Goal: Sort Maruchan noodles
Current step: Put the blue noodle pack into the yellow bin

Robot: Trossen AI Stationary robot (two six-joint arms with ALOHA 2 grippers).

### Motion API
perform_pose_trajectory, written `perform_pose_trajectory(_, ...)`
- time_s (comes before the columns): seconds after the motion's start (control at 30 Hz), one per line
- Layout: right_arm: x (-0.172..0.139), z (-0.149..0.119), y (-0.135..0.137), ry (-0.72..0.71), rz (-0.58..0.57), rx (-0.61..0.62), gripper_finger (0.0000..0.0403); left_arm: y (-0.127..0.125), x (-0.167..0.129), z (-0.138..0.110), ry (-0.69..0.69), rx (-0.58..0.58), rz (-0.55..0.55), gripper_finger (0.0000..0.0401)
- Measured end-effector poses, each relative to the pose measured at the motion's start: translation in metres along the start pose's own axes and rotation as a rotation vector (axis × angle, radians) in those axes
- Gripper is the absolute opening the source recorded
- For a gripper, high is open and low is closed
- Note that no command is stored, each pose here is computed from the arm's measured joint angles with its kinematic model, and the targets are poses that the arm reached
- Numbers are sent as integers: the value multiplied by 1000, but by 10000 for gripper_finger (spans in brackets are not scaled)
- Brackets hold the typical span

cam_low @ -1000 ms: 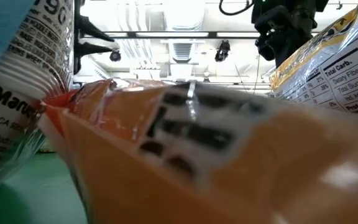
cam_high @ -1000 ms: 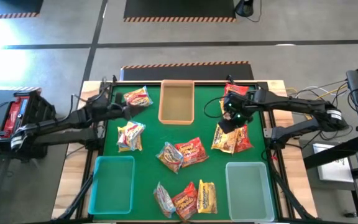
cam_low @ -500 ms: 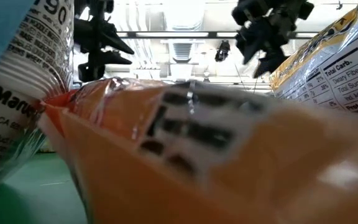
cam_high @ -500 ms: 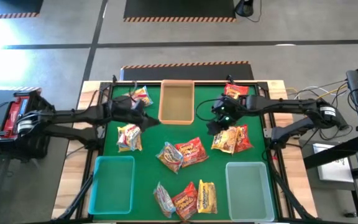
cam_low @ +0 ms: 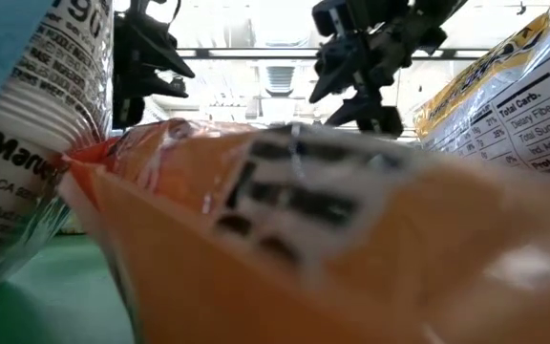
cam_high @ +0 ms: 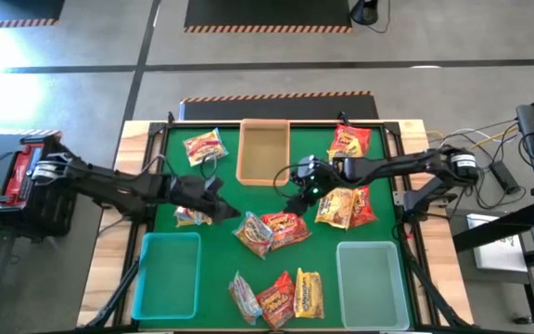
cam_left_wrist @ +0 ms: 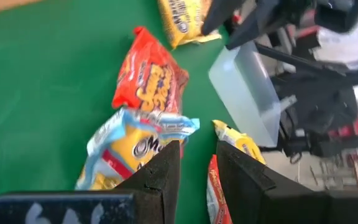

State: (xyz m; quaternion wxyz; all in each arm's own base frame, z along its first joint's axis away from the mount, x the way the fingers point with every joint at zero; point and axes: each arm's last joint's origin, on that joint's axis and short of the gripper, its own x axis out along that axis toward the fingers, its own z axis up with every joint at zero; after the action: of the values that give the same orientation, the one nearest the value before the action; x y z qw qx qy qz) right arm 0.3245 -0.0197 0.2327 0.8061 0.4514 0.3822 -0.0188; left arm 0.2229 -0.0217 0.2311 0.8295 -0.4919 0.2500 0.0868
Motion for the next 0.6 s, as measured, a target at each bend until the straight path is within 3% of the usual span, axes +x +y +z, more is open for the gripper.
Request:
perform_pose_trajectory(0.1, 16, -4, 2, 12, 19, -10, 164, -6, 2, -14, -19, -84, 21, 88)
perform_pose_trajectory(0.3, 39, -12, 7, 9, -10, -58, 164, -16, 16, -39, -39, -147, 95, 85)
perform_pose_trajectory(0.6, 59, -6, 31, -29, -44, -163, 164, -41, 56, -56, 13, -66, 212, 84)
